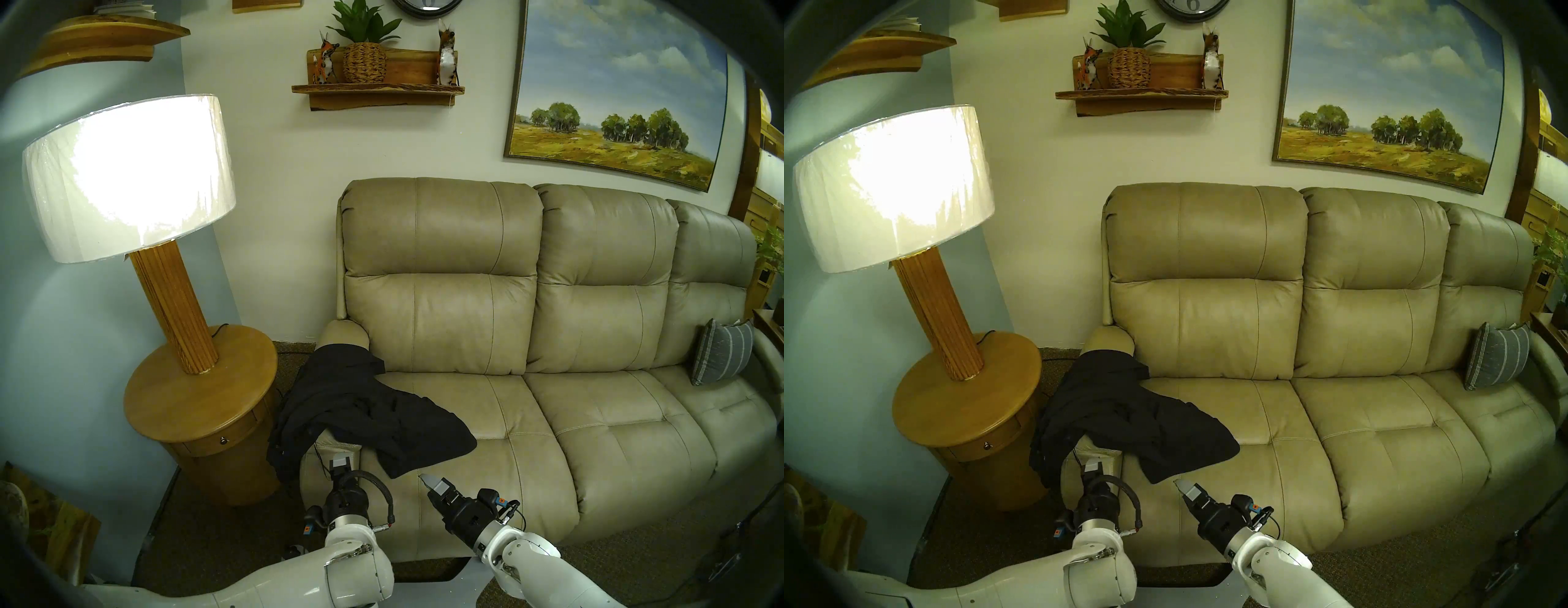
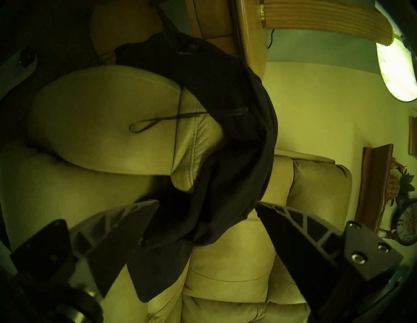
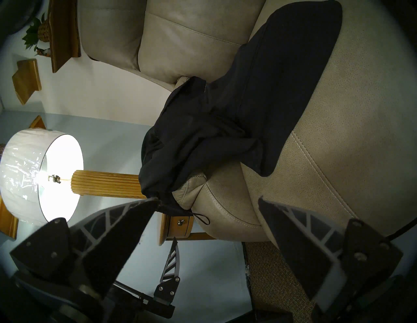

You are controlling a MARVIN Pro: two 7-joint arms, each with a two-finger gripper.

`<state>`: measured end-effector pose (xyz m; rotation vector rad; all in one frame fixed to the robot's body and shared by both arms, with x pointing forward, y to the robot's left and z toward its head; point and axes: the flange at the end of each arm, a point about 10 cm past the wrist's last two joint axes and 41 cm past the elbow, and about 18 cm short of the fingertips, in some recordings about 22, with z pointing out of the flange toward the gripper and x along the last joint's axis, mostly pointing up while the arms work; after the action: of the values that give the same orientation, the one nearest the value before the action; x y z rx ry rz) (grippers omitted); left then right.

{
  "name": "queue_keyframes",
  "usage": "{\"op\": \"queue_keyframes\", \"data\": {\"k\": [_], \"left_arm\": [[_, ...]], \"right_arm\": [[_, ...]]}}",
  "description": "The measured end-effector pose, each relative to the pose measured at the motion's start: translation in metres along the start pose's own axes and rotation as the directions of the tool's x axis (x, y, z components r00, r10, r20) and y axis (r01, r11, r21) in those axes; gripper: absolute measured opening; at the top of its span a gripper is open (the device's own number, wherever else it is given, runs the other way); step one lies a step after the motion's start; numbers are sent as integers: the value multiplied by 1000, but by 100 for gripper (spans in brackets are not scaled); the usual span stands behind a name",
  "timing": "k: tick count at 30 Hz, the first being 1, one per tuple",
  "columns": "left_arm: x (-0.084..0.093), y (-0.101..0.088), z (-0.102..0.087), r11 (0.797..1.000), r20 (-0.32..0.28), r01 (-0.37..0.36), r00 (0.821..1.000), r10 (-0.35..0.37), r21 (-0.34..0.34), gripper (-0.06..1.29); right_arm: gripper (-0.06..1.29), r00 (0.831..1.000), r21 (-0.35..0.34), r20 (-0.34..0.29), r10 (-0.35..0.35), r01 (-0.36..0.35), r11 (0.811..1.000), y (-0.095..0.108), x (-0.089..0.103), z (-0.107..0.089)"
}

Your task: Drape jacket on sofa arm

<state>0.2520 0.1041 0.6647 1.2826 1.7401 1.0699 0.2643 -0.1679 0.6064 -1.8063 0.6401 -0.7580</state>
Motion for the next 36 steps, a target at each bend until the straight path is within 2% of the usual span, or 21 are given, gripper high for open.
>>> {"op": "queue_keyframes", "data": {"k": [7,14,17,28,36], "left_arm": [[27,-1,-3,1000,-43,-3,999,2,-8,118],[59,-19,-1,999,-127,-30,991,31,11,118],[67,-25,-1,999,-148,-48,988,48,4,118],[77,-35,-3,995,-153,-91,985,82,-52,118],[80,-40,-3,992,-142,-92,987,79,-87,118]], "right_arm": [[122,1000,0,0,0,0,1000,0,0,0],[122,1000,0,0,3,-3,1000,0,0,1],[122,1000,0,0,10,-10,1000,-1,-2,5],[122,999,-20,6,31,-31,999,-7,-12,26],[122,999,0,7,31,-31,1000,-10,-13,29]]}}
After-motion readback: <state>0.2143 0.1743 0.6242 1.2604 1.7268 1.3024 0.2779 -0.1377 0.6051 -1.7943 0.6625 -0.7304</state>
